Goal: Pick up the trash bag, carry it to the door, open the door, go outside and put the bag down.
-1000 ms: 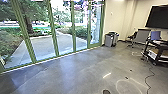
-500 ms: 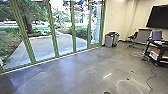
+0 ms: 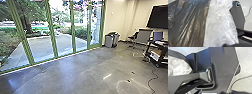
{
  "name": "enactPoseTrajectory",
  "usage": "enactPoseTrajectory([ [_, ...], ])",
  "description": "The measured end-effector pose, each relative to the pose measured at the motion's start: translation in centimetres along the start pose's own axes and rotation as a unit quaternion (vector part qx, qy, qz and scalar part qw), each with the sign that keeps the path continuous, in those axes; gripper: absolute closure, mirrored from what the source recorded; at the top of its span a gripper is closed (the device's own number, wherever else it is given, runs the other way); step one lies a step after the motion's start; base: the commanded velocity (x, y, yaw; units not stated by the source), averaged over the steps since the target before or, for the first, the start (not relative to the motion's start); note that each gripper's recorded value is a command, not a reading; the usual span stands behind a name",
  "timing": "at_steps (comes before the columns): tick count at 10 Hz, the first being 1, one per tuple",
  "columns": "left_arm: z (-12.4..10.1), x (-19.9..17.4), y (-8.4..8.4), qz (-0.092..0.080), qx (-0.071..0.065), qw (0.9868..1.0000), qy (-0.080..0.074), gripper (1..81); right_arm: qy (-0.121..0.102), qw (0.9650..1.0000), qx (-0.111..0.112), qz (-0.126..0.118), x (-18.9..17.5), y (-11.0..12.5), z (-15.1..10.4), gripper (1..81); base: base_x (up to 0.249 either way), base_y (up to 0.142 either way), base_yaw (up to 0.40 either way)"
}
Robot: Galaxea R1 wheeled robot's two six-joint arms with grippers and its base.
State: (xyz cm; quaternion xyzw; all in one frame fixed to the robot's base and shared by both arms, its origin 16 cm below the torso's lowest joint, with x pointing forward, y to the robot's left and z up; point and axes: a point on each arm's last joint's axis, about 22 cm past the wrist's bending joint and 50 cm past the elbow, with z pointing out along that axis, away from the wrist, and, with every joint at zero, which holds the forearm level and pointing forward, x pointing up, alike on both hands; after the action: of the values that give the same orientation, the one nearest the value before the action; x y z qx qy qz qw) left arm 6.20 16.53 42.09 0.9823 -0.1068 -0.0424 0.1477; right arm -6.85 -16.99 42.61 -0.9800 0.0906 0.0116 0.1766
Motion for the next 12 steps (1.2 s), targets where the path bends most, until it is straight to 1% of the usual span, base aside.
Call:
enactPoseTrajectory([
  [1, 0.07, -0.24, 0.21, 0.0, -0.001, 1.0, -0.001, 81.1, 0.0, 1.0, 0.0, 0.0, -0.03, 0.01, 0.0, 1.0, 0.115, -0.064, 0.0],
  [3, 0.14, -0.39, 0.44, 0.0, -0.003, 1.0, -0.002, 81.1, -0.002, 1.0, 0.0, 0.0, -0.25, 0.02, 0.0, 1.0, 0.115, 0.0, 0.0],
  [12, 0.14, -0.57, 0.44, 0.0, -0.003, 1.0, -0.004, 81.1, -0.002, 1.0, 0.0, 0.0, -0.46, 0.02, 0.01, 1.0, 0.129, 0.0, 0.0],
])
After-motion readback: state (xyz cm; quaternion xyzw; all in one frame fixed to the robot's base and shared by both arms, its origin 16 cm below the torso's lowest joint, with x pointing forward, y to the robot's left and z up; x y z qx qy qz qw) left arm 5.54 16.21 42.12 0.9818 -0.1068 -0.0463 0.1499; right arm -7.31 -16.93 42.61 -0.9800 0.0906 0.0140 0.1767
